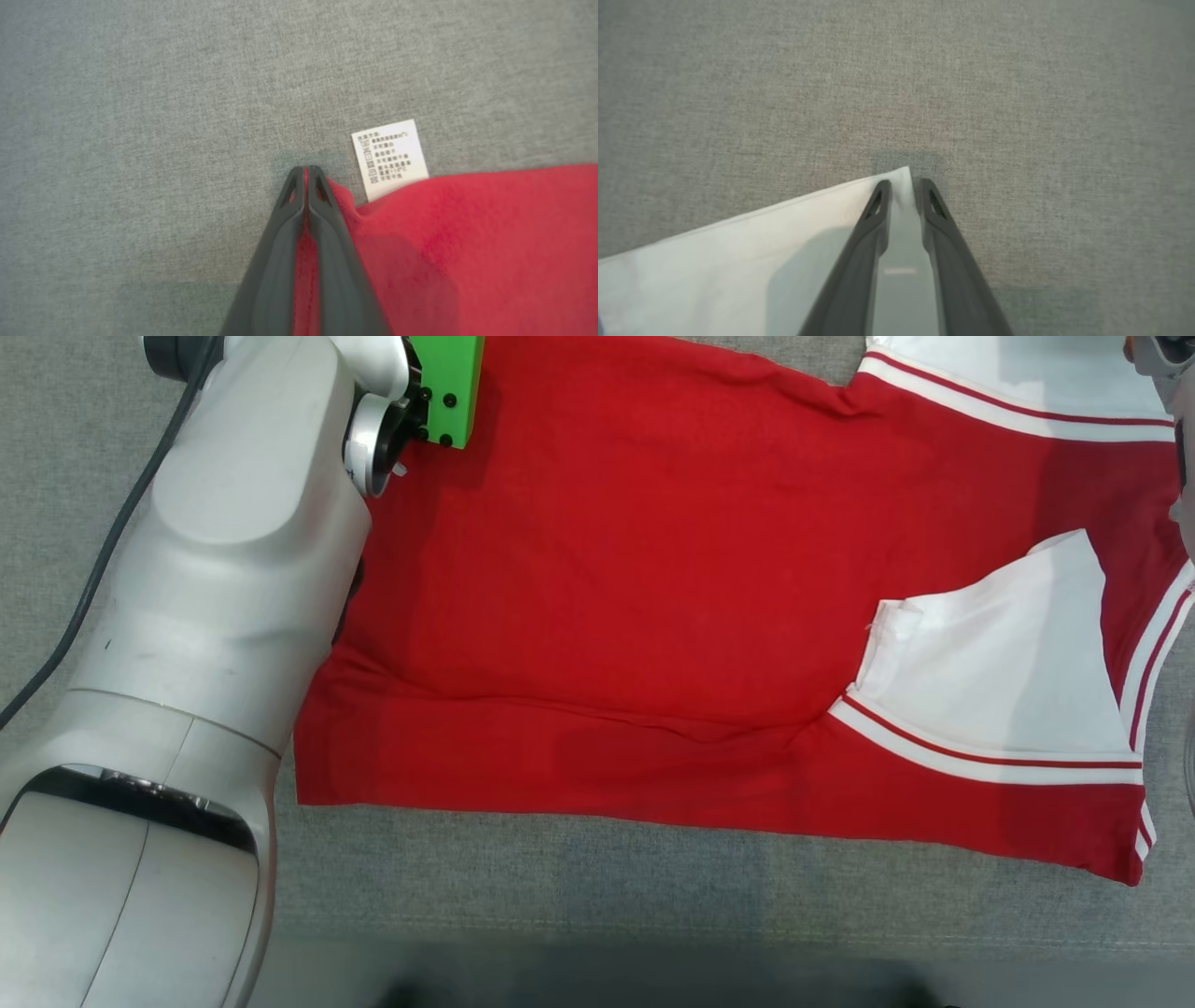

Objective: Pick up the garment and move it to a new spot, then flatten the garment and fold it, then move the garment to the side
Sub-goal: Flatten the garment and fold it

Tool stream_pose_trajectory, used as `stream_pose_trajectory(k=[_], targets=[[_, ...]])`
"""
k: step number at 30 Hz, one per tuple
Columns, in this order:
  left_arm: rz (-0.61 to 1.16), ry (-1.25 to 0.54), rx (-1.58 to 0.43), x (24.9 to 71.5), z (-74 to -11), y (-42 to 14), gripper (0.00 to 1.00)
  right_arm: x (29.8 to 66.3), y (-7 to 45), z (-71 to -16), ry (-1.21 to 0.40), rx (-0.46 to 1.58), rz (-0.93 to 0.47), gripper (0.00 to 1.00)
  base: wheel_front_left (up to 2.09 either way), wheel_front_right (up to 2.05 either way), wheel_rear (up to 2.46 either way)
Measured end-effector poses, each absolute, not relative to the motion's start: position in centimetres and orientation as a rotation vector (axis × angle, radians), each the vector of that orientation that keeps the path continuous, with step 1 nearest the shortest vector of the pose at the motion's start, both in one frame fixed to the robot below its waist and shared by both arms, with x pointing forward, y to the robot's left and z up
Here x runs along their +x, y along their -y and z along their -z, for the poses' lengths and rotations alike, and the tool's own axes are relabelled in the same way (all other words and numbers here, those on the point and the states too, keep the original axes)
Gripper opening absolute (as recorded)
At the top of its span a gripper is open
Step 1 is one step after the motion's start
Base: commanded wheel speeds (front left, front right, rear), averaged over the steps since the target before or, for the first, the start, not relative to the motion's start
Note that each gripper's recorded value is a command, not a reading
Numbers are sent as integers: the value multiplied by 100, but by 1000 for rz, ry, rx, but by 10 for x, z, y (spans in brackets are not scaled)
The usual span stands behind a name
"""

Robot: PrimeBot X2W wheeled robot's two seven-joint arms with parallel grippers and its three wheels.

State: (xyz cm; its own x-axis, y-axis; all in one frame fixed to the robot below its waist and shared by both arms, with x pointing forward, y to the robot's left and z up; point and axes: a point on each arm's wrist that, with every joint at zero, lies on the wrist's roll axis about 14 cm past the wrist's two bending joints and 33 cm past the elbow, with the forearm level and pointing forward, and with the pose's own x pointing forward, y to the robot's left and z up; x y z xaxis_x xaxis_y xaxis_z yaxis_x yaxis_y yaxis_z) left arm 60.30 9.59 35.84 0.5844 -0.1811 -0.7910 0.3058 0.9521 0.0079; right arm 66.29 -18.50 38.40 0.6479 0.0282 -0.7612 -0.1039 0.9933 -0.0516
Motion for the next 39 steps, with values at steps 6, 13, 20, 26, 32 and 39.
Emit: stream_pose_trajectory(k=[6, 13, 20, 26, 32, 39], targets=[[281, -898, 142, 604, -360, -96, 0, 661, 179, -384, -881, -103, -86, 0, 0, 0, 0], [281, -842, 122, 607, -373, -92, 0, 662, 171, -400, -824, -88, -107, 0, 0, 0, 0], [300, -732, 91, 605, -393, -84, 0, 658, 138, -440, -706, -32, -214, 0, 0, 0, 0], [298, -613, 50, 605, -417, -82, 0, 634, 156, -475, -633, -10, -274, 0, 0, 0, 0], [323, -491, 62, 596, -436, -80, 0, 586, 189, -501, -588, -15, -317, 0, 0, 0, 0], [341, -448, 133, 578, -434, -85, 0, 541, 188, -508, -587, -2, -385, 0, 0, 0, 0]])
